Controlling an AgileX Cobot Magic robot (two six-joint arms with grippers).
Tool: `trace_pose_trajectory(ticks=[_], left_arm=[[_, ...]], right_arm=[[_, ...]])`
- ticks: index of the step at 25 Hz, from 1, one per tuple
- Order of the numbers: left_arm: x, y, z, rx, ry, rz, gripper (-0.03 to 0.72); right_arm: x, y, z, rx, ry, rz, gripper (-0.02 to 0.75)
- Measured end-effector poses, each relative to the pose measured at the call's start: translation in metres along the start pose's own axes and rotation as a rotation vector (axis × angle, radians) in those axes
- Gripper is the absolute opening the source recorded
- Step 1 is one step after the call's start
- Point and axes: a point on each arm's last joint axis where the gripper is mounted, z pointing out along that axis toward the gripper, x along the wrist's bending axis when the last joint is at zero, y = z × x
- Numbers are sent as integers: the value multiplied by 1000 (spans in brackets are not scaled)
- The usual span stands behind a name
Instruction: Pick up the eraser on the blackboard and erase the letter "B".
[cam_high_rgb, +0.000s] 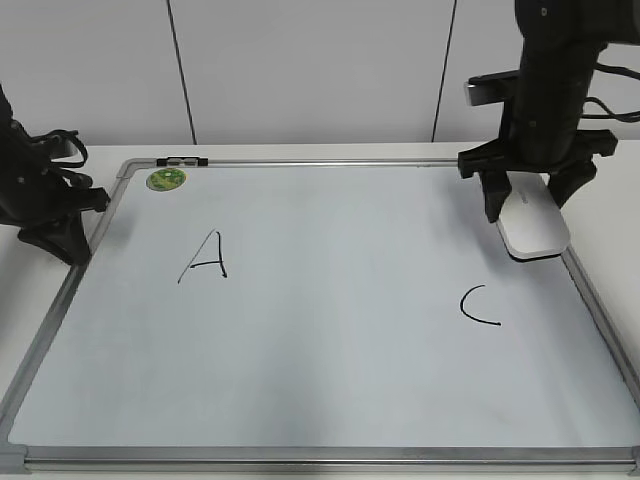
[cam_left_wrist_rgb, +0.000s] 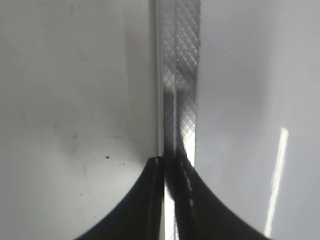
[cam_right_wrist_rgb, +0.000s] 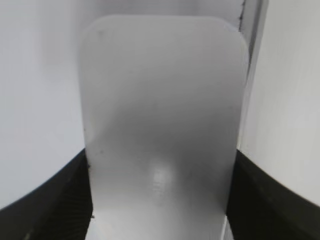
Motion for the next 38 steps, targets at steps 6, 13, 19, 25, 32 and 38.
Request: trace_pose_trajectory(ticks=[6, 13, 19, 25, 32, 38], left_arm=[[0, 0, 0, 0, 0, 0, 32], [0, 0, 0, 2, 0, 0, 32], [0, 0, 0, 2, 0, 0, 32], [0, 0, 0, 2, 0, 0, 32], [0, 0, 0, 2, 0, 0, 32], [0, 0, 0, 2, 0, 0, 32]], right_arm=[[-45, 2, 8, 23, 63, 69, 522], [-64, 2, 31, 73, 127, 79, 522], [-60, 3, 54, 127, 148, 71, 522], [-59, 3, 59, 138, 150, 71, 522], [-59, 3, 59, 138, 151, 66, 522], [-59, 3, 59, 138, 151, 66, 522]])
